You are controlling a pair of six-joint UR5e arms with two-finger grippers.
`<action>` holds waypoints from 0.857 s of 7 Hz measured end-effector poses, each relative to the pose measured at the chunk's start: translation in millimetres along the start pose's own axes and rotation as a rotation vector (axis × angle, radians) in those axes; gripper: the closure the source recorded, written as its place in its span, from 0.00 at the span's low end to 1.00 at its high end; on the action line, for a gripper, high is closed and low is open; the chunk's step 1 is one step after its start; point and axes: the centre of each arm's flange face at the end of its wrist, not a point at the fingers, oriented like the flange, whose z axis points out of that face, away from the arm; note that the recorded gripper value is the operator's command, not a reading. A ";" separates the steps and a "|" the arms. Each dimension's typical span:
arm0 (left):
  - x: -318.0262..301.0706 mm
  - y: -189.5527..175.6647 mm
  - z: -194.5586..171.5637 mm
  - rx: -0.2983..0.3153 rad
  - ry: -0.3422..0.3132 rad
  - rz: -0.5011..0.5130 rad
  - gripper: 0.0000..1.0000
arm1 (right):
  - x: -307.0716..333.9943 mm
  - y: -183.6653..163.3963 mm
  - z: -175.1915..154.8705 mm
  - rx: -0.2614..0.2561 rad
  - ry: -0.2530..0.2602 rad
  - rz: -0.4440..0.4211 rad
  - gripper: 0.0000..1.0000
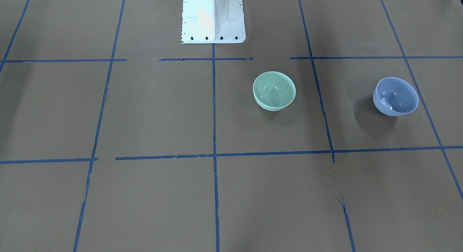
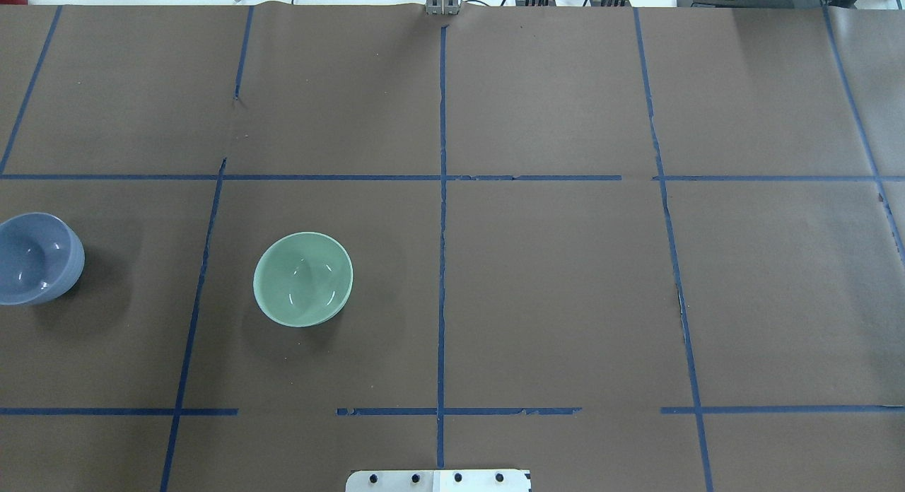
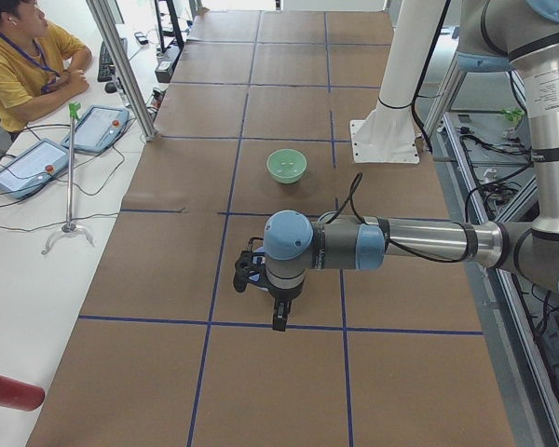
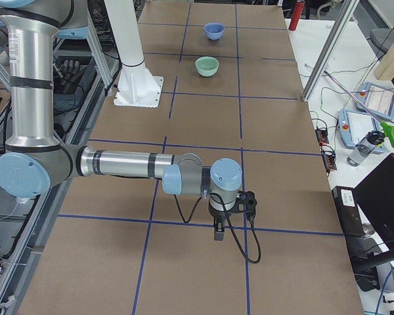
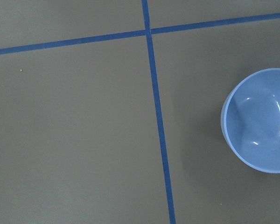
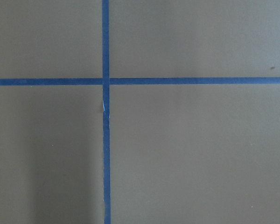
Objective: Stack blue bowl on green bowl
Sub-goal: 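Lower the left gripper onto the rim of the blue bowl and grasp it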
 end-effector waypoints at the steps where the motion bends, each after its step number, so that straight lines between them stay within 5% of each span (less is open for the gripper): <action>1: 0.4 -1.3 -0.7 0.002 -0.001 0.002 0.00 | 0.0 0.0 0.0 0.000 0.000 0.000 0.00; 6: -2.5 -23.6 5.2 0.005 -0.001 0.021 0.00 | 0.1 0.1 0.1 -0.001 0.000 0.000 0.00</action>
